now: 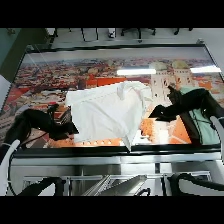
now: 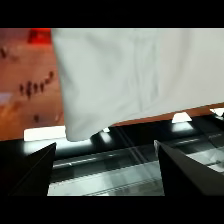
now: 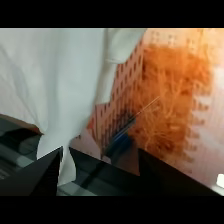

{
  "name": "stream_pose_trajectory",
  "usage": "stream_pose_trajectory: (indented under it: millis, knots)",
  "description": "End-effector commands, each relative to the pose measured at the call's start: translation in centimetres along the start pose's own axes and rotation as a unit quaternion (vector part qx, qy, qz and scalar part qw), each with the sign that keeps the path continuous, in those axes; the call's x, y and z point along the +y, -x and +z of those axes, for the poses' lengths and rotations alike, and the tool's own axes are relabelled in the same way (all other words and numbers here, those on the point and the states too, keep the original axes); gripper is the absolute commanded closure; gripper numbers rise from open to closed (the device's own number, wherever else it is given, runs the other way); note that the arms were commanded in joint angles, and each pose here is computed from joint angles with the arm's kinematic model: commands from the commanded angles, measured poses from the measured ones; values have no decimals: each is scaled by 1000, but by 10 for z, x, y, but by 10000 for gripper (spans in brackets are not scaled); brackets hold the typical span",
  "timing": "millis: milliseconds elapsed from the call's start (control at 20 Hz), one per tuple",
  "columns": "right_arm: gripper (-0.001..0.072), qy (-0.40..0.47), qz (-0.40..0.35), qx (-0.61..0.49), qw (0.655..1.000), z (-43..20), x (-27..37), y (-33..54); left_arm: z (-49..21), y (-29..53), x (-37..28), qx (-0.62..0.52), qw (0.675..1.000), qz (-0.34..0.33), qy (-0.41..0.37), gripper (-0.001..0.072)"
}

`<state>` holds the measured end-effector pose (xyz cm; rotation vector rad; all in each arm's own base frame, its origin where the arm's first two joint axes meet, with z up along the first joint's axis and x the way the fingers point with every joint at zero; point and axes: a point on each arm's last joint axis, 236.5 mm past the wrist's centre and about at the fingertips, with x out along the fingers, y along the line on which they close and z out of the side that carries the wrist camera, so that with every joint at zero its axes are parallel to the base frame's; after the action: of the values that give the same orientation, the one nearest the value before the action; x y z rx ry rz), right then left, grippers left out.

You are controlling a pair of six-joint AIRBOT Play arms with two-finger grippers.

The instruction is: Fold the shirts.

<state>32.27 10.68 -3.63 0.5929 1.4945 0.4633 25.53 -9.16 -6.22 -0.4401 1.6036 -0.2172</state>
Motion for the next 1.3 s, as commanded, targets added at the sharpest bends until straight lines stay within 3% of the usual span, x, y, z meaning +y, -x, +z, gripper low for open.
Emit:
stream_pose_trajectory:
  millis: [0, 150, 250, 350, 450, 600, 700, 750, 800, 950, 1100, 1200, 1250]
  knots:
    - [185, -27, 18, -19, 999, -21, -10, -37, -13, -35, 10, -37, 999, 12, 18, 21]
    - [189, -8, 4, -34, 999, -16, -2, -53, -5, -48, 7, -45, 999, 17, 15, 21]
    - [335, 8, -3, -35, 999, -15, 6, -66, 6, -54, 5, -44, 999, 21, 12, 22]
    - [344, 0, -9, -33, 999, -15, 8, -81, 18, -60, 5, -33, 999, 24, 16, 64]
    - [344, -5, -11, -27, 1000, -16, 9, -97, 28, -66, 4, -21, 999, 26, 19, 345]
    - [345, -23, -6, -13, 1000, -18, 8, -117, 34, -70, -1, -7, 1000, 26, 14, 695]
    - [347, -31, 3, -11, 999, -14, 12, -123, 40, -63, -12, -16, 1000, 22, -1, 695]
    - [440, -29, 9, -17, 999, -8, 17, -121, 45, -56, -20, -29, 999, 19, -12, 695]
    - [701, -23, 16, -22, 999, -2, 25, -117, 52, -44, -30, -48, 999, 12, -23, 695]
    - [696, 37, 55, -24, 997, 17, 73, -85, 75, 18, -72, -132, 989, -16, -70, 696]
    - [696, 146, 102, -86, 980, 40, 156, 7, 83, 134, -134, -263, 954, -70, -124, 695]
    - [696, 237, 116, -204, 943, 49, 222, 114, 64, 246, -185, -388, 897, -125, -172, 695]
    - [696, 287, 116, -280, 909, 42, 257, 180, 43, 313, -208, -461, 852, -149, -199, 696]
